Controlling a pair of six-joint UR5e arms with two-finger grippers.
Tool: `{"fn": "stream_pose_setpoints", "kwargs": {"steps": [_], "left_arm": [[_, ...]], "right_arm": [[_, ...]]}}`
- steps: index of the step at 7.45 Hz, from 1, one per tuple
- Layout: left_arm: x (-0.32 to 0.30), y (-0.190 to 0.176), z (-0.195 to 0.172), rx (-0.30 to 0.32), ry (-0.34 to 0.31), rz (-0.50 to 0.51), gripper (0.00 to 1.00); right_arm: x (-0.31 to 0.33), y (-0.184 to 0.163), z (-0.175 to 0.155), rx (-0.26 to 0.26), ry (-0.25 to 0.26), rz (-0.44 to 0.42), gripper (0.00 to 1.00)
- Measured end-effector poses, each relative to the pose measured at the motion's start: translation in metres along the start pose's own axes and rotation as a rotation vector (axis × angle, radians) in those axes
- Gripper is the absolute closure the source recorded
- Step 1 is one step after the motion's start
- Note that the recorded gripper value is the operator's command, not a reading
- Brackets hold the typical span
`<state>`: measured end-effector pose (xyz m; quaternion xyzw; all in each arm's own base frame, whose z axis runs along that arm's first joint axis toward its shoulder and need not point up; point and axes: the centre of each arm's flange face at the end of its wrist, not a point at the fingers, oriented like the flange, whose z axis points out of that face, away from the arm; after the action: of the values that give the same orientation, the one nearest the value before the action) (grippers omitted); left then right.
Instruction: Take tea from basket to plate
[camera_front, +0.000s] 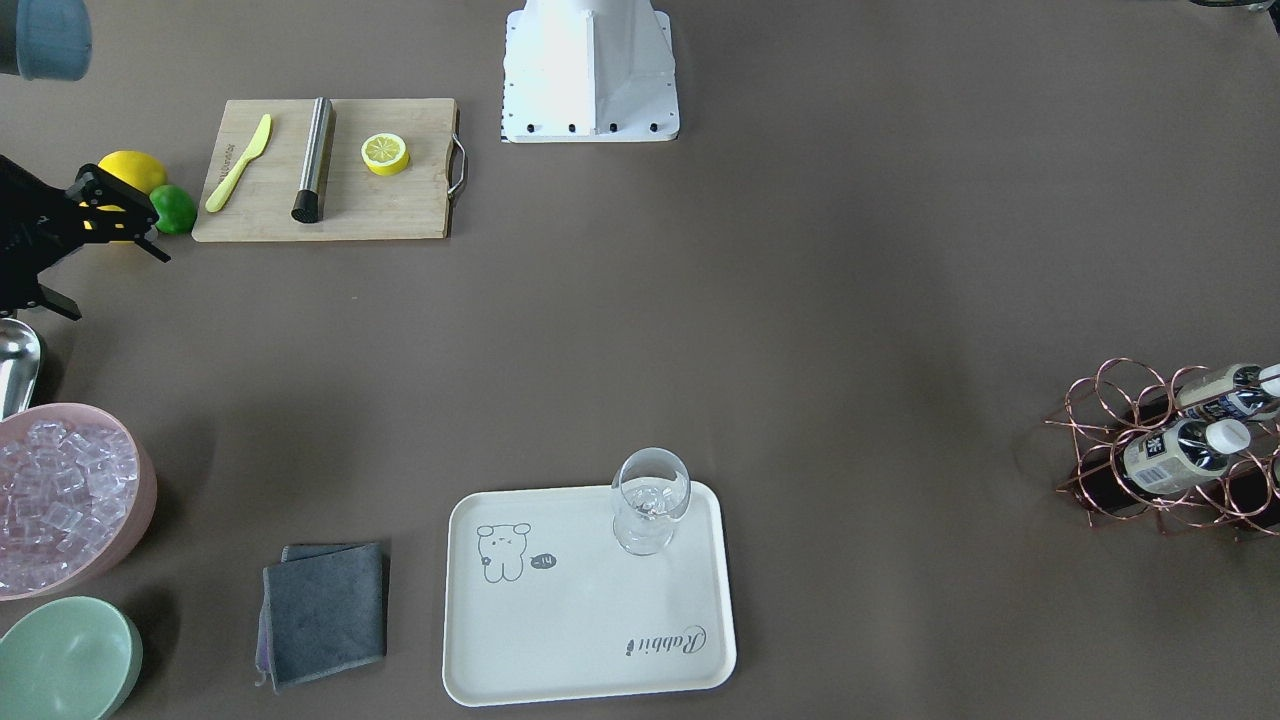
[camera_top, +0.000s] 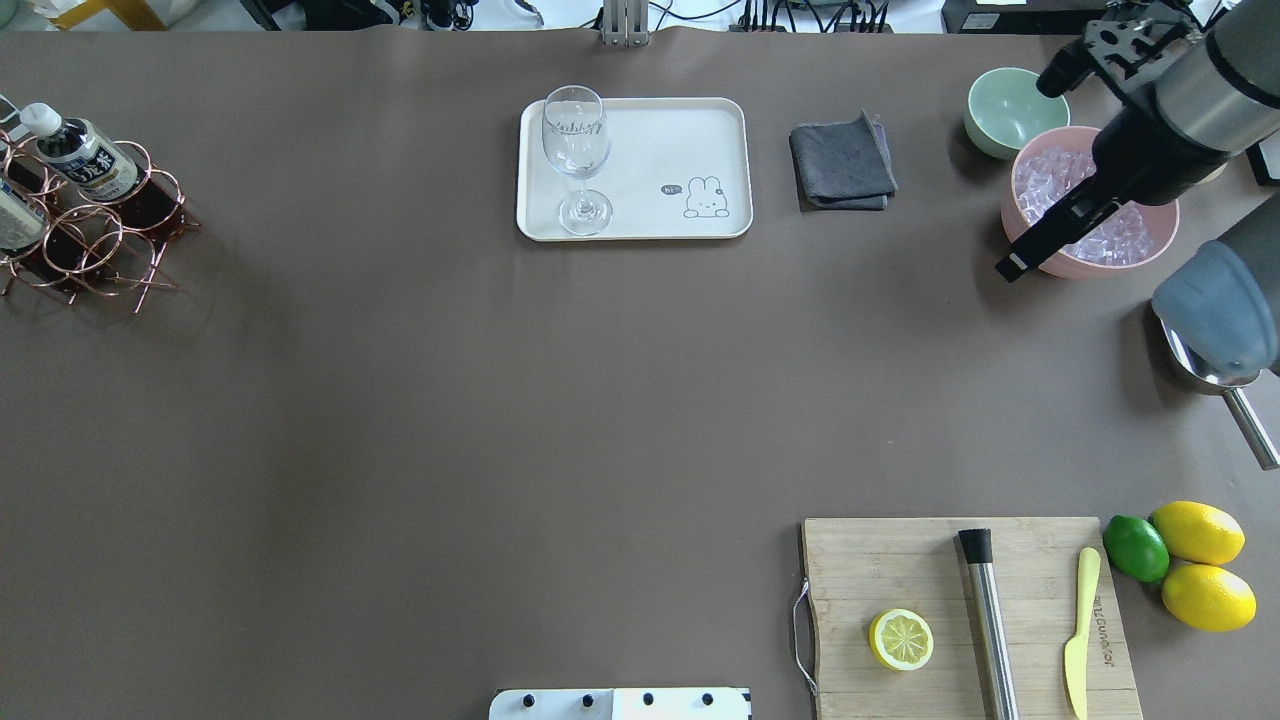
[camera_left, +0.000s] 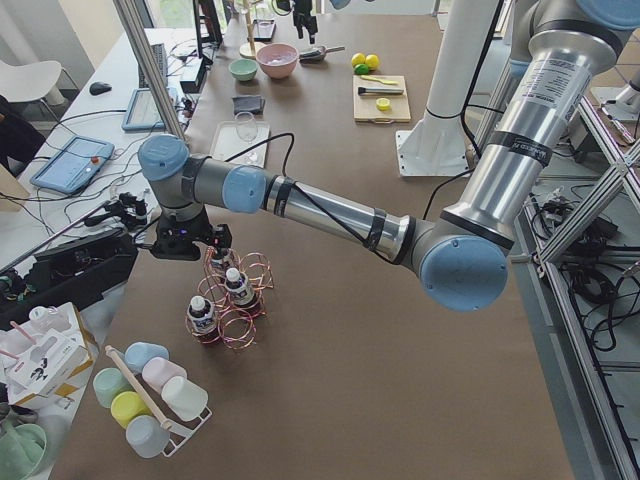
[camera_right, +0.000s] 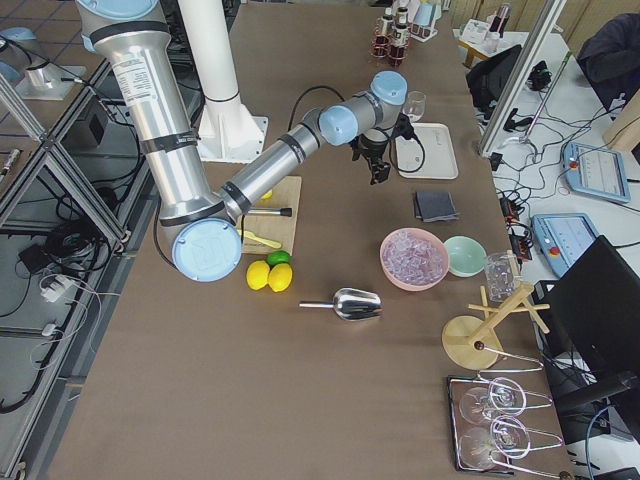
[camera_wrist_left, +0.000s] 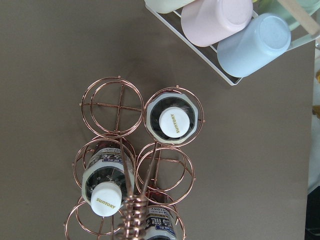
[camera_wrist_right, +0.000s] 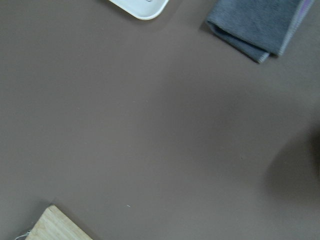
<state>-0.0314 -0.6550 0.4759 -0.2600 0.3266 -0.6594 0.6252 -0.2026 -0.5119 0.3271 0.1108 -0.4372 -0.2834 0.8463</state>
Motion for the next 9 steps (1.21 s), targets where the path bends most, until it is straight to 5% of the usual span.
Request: {"fn": "stream_pose_setpoints", "kwargs": {"steps": [1,2,3,9], "left_arm": [[-0.006,-0.002,0.002,0.000,-0.002,0.002,0.59],[-0.015,-0.003,0.002,-0.001,-0.001,0.006,0.88],[-0.023,-0.005,0.002,-0.001,0.000,0.008,1.00],[-0.011,0.004,-0.011,-0.036,-0.021,-0.035,1.00]], "right_arm": [[-0.027,-0.016,0.006,0.001,-0.018,-0.042,0.00],[-0.044,-0.024,0.011,-0.003,-0.032,-0.070,0.00],[-0.051,-0.026,0.017,-0.010,-0.038,-0.080,0.00],[-0.036,-0.006,0.038,-0.007,-0.036,-0.116,0.00]]}}
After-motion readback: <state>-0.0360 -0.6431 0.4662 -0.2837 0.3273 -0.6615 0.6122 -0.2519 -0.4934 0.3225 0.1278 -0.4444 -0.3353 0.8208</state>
